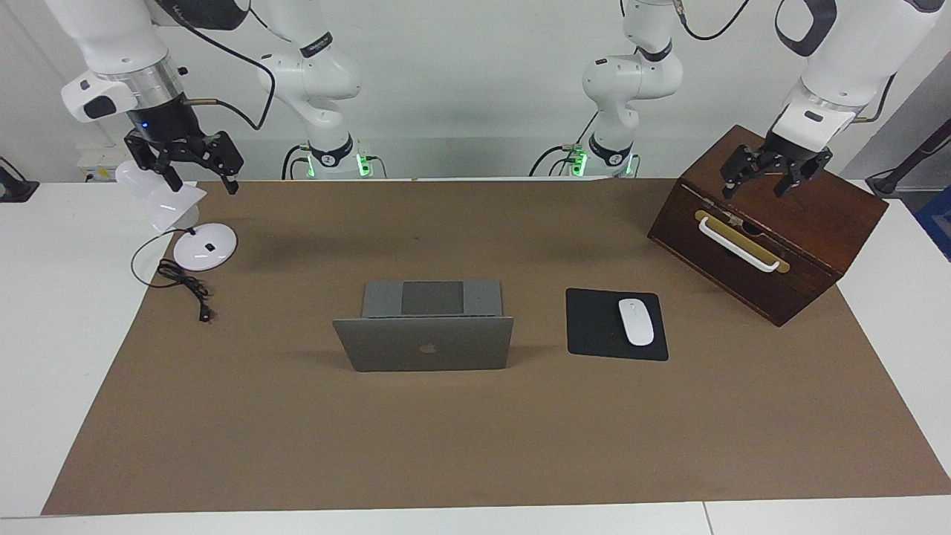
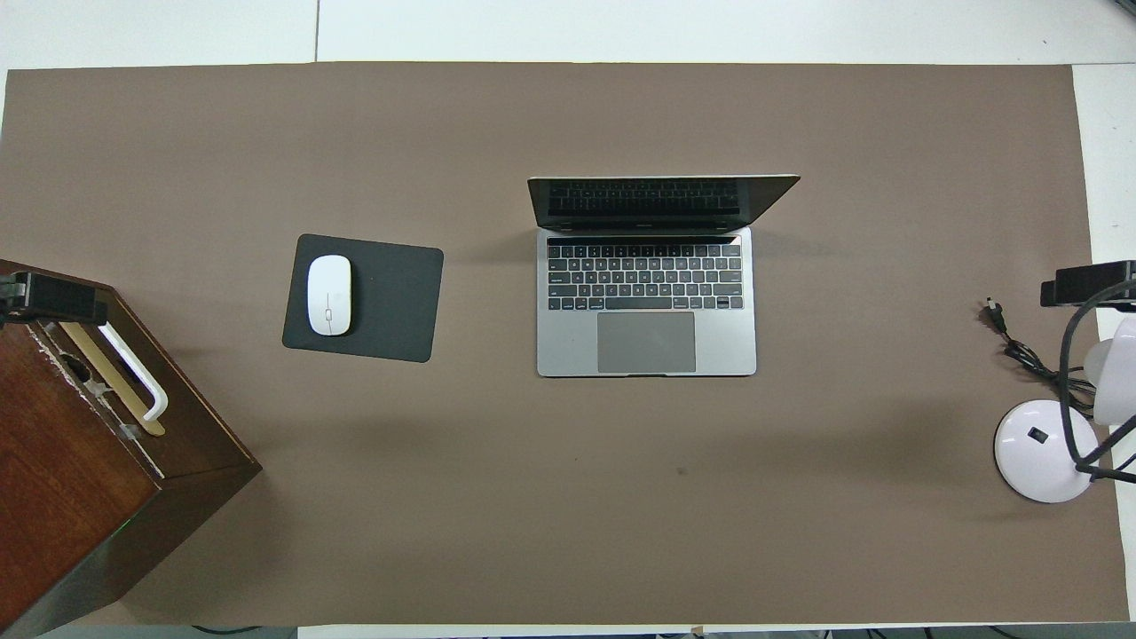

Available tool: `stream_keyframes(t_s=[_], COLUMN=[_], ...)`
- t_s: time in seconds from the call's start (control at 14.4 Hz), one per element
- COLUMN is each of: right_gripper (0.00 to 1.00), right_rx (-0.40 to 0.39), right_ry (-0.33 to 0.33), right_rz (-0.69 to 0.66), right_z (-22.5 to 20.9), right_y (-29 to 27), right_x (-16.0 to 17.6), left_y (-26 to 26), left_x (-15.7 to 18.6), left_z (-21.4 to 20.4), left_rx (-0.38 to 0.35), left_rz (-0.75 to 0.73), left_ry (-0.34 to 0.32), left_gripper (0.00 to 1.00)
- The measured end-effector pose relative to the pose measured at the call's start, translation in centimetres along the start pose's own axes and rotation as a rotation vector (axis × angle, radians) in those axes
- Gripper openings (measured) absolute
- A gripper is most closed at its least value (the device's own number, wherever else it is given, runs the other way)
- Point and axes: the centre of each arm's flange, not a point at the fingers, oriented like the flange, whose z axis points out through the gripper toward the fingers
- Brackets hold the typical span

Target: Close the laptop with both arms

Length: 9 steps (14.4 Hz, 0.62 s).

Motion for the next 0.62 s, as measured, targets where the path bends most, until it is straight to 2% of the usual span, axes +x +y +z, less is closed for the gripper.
stream_keyframes(t_s=[0.62], right_gripper=[1.0], right_rx=[0.002], right_ry=[0.001], right_rz=[-0.009], right_z=[-0.05], right_y=[-0.43], right_x=[-0.04], left_y=[-0.12], left_x=[-0.04], left_z=[-0.05], left_rx=[0.0], left_rz=[-0.002], left_ry=[0.001], left_gripper=[1.0])
